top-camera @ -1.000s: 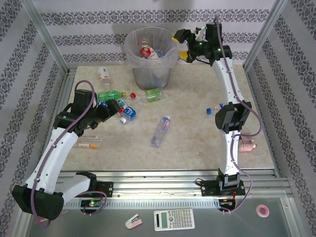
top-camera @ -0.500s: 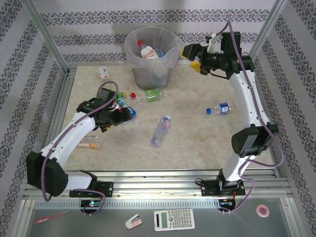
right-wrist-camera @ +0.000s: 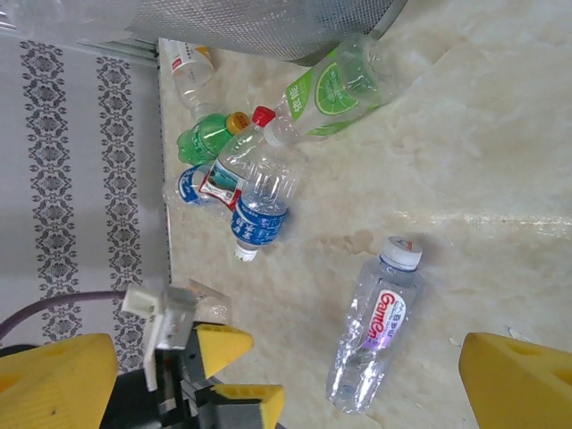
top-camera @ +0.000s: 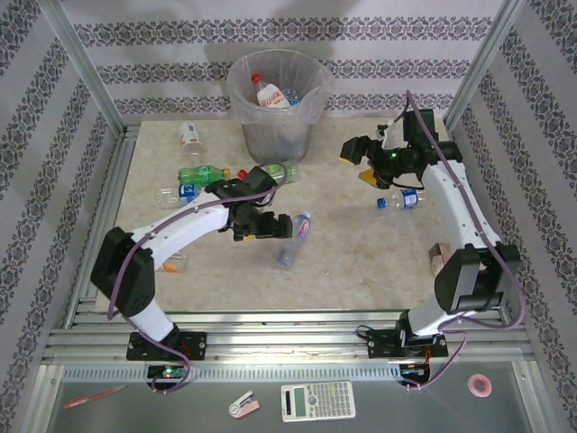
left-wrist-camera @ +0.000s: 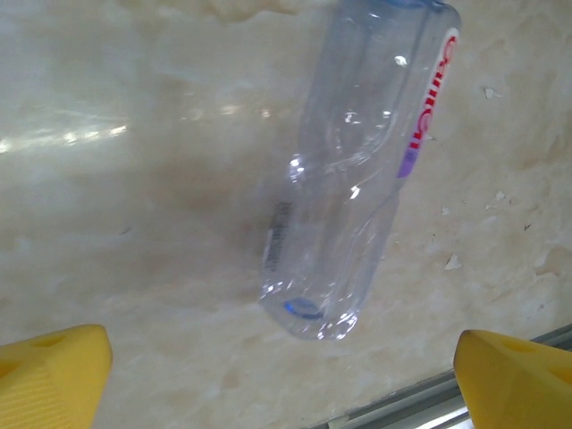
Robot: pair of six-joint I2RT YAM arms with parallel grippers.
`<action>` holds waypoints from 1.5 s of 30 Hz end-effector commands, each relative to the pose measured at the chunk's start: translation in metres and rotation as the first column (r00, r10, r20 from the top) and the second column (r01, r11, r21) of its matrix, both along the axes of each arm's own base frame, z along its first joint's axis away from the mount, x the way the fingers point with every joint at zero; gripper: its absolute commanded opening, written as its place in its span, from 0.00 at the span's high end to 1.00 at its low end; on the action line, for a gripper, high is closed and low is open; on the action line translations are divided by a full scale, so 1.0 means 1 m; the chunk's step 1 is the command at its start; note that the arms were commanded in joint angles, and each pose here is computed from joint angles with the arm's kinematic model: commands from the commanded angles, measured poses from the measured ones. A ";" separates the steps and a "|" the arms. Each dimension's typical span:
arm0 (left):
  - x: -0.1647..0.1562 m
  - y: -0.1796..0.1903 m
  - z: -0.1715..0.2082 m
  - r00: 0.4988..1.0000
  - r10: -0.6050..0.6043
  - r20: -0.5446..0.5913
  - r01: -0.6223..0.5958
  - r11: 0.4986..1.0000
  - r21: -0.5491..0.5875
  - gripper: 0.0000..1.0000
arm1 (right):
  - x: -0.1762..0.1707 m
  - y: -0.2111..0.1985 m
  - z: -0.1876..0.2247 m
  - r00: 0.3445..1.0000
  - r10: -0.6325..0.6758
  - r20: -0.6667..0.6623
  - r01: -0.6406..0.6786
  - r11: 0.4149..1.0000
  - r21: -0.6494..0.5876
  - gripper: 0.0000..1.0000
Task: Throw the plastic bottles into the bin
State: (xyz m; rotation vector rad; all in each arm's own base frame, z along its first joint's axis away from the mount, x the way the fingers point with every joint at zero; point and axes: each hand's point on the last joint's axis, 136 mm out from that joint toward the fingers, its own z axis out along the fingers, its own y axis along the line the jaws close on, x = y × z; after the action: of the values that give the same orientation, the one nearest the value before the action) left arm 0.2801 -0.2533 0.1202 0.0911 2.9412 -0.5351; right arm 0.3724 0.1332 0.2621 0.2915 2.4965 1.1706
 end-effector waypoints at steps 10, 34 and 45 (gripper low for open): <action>0.015 -0.044 -0.027 0.984 -0.178 -0.004 0.176 0.970 0.165 0.12 | -0.025 -0.016 0.006 0.999 -0.015 0.040 0.015 1.000 -0.017 0.02; 0.028 -0.047 -0.087 0.981 -0.176 -0.077 0.191 0.939 0.287 0.38 | -0.036 -0.021 0.018 0.998 -0.019 0.068 0.019 1.000 -0.006 0.02; 0.039 -0.036 -0.050 1.000 -0.011 -0.022 0.013 0.997 0.074 0.54 | -0.030 -0.022 0.021 0.997 -0.026 0.073 0.025 1.000 0.017 0.02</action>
State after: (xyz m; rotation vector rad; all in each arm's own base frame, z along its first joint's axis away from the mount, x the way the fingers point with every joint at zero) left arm 0.3090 -0.2893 0.0439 0.2514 3.0492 -0.2579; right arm 0.3432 0.1108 0.2769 0.2986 2.4370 1.1507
